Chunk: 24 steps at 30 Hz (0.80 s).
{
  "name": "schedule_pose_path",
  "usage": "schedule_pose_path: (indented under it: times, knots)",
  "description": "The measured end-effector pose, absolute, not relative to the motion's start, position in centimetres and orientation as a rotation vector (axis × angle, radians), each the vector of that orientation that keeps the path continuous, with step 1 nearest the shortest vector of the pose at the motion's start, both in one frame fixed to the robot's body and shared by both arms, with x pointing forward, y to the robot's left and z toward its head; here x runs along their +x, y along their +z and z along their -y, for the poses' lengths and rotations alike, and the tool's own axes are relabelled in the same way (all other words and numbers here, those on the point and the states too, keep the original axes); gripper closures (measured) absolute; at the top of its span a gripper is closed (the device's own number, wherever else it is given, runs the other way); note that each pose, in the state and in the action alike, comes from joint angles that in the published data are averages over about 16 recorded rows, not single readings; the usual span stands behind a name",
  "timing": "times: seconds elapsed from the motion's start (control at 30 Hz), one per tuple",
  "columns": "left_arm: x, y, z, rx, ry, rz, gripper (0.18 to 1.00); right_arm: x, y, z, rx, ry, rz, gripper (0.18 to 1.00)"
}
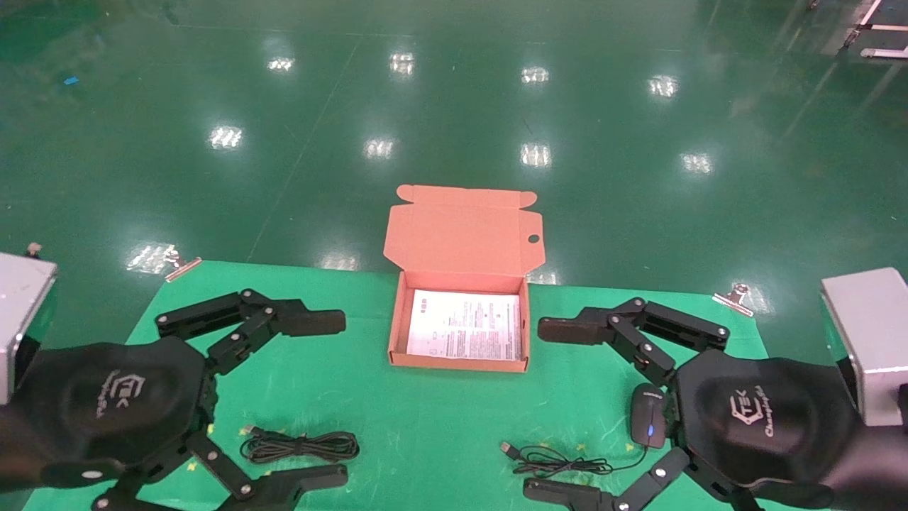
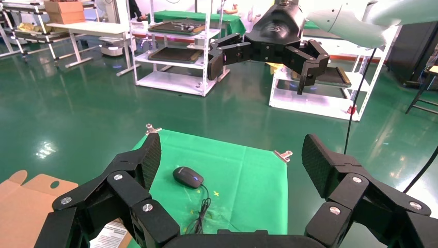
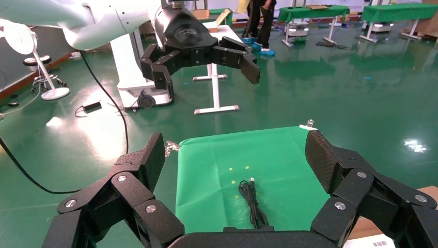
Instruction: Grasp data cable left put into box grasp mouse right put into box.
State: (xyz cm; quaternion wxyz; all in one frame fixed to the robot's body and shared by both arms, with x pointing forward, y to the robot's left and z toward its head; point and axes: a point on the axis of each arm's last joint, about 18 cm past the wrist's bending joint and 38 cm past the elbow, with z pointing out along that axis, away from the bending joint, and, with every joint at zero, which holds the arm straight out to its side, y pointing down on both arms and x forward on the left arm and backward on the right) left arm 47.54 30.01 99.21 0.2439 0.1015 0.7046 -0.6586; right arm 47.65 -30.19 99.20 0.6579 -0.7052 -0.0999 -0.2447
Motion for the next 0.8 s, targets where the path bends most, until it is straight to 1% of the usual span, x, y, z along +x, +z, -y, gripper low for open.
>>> schedule_pose_path:
  times: [0.8]
  knots:
    - [47.54,99.21,-30.00,0.277,-1.799,-1.925,0.184,47.64,99.20,30.19,-1.597,-0.554,0.227,0.178]
